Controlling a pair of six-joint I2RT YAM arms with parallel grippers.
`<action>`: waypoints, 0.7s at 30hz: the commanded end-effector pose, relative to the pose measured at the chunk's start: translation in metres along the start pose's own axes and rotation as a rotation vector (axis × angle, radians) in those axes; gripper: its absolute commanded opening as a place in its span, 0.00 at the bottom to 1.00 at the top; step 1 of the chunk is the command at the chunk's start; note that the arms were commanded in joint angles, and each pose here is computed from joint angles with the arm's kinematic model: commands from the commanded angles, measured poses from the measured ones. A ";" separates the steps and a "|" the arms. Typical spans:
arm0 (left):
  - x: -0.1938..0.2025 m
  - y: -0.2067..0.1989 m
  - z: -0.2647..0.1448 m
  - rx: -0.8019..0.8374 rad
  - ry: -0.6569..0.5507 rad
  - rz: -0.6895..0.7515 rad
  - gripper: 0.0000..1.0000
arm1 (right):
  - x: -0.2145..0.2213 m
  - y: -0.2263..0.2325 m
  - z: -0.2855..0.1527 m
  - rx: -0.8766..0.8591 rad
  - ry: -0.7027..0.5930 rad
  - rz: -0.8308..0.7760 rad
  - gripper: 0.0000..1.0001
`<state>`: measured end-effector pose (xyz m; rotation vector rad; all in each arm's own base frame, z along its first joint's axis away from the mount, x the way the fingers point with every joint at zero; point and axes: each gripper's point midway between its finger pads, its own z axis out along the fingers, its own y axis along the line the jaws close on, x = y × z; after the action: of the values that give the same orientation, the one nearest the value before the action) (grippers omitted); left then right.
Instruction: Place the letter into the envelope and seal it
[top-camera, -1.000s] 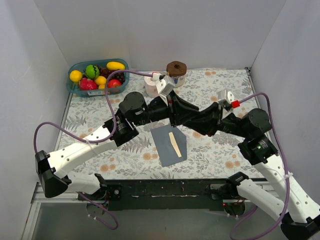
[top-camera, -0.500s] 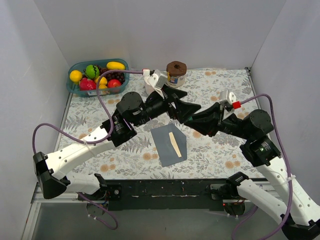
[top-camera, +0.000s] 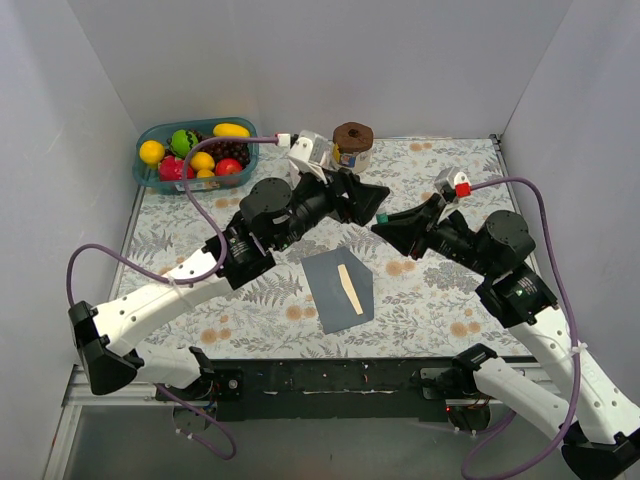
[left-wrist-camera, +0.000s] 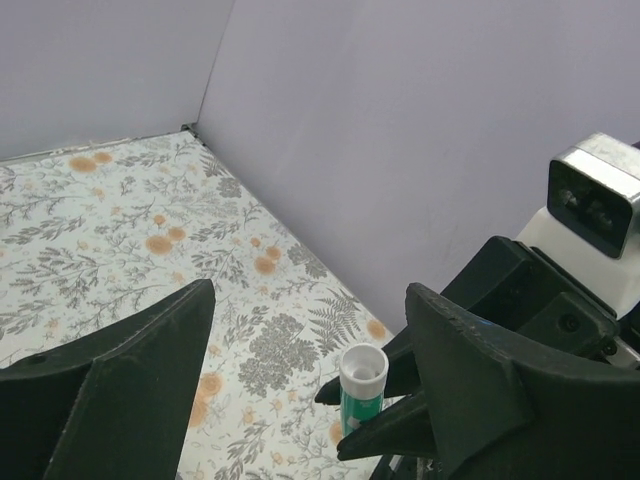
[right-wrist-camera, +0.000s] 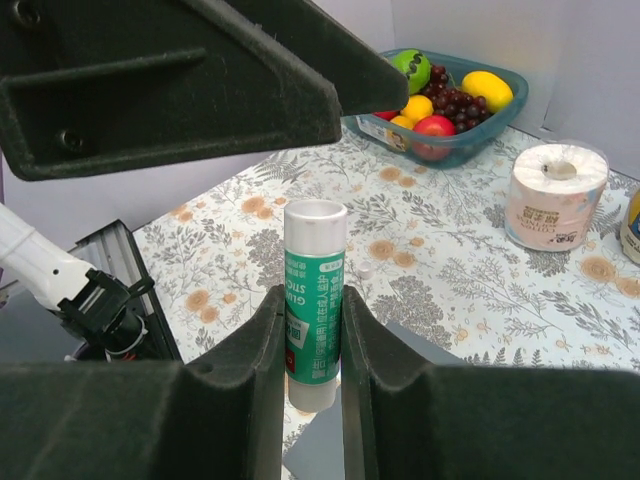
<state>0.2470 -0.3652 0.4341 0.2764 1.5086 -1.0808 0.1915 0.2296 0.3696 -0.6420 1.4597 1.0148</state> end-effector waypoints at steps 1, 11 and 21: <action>-0.005 -0.007 0.000 0.016 0.012 0.003 0.75 | -0.024 0.002 -0.001 0.020 -0.054 -0.013 0.01; 0.017 -0.010 0.007 0.051 0.089 0.005 0.67 | -0.025 0.000 -0.002 0.034 -0.064 -0.014 0.01; 0.023 -0.009 0.008 0.051 0.103 0.000 0.55 | -0.024 0.000 -0.004 0.037 -0.066 -0.018 0.01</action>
<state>0.2452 -0.3883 0.4003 0.3708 1.6107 -1.0951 0.1981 0.2265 0.3645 -0.6054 1.4949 0.9883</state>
